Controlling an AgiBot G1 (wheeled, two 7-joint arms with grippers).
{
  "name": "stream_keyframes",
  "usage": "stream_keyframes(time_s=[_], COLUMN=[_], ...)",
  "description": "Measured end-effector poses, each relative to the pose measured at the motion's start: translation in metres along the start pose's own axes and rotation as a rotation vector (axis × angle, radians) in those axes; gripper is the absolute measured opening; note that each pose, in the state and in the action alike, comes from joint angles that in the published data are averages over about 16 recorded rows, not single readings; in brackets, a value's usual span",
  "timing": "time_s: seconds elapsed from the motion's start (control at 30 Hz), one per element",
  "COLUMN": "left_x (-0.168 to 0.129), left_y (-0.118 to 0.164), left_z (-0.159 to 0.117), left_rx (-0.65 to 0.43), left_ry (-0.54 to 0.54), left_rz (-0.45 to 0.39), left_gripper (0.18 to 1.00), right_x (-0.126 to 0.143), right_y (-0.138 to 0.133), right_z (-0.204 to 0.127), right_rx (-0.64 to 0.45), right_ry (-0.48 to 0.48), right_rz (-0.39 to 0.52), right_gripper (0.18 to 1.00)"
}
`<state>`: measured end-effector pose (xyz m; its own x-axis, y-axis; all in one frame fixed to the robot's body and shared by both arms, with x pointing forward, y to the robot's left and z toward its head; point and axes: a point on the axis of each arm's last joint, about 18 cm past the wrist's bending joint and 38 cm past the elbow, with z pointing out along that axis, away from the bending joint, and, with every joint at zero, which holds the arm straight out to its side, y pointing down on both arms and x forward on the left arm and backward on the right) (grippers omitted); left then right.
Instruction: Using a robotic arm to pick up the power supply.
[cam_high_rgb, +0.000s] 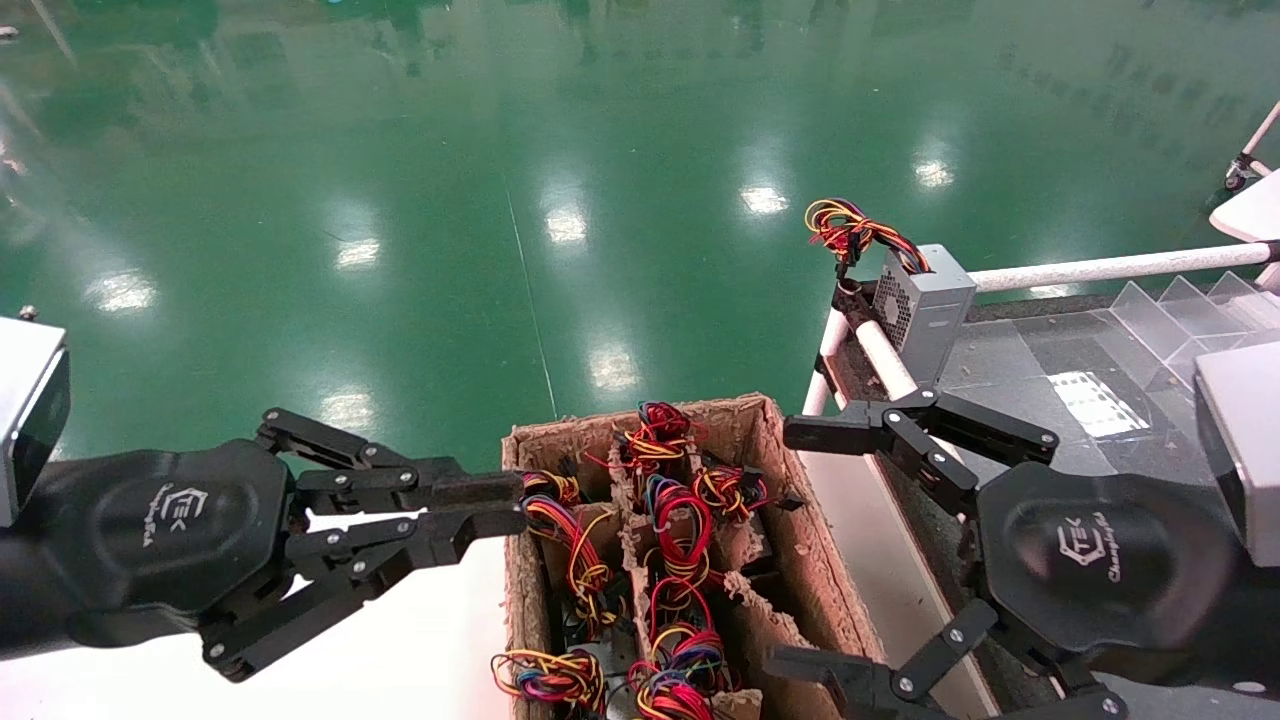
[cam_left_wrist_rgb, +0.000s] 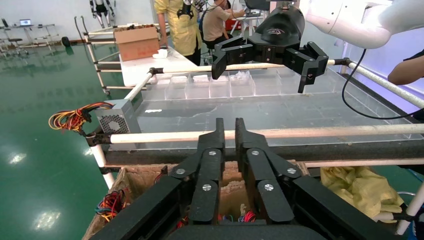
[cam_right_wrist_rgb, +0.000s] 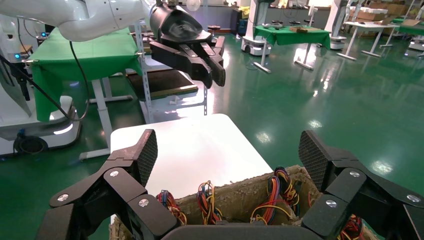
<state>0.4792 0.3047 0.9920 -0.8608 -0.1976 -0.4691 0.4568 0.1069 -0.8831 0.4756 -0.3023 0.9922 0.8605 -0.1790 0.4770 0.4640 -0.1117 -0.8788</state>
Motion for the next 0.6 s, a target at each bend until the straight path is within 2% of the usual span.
stream_keyframes(time_s=[0.13, 0.33, 0.6], left_x=[0.0, 0.0, 0.0], left_y=[0.0, 0.0, 0.0], left_z=[0.0, 0.0, 0.0], left_rx=[0.0, 0.0, 0.0], left_ry=[0.0, 0.0, 0.0], left_rz=[0.0, 0.0, 0.0], left_gripper=[0.26, 0.214, 0.2], right_x=[0.0, 0.0, 0.0], right_y=[0.0, 0.0, 0.0], right_z=[0.0, 0.0, 0.0], right_rx=[0.0, 0.0, 0.0], right_ry=[0.0, 0.0, 0.0], right_rz=[0.0, 0.0, 0.0], right_gripper=[1.001, 1.001, 1.001])
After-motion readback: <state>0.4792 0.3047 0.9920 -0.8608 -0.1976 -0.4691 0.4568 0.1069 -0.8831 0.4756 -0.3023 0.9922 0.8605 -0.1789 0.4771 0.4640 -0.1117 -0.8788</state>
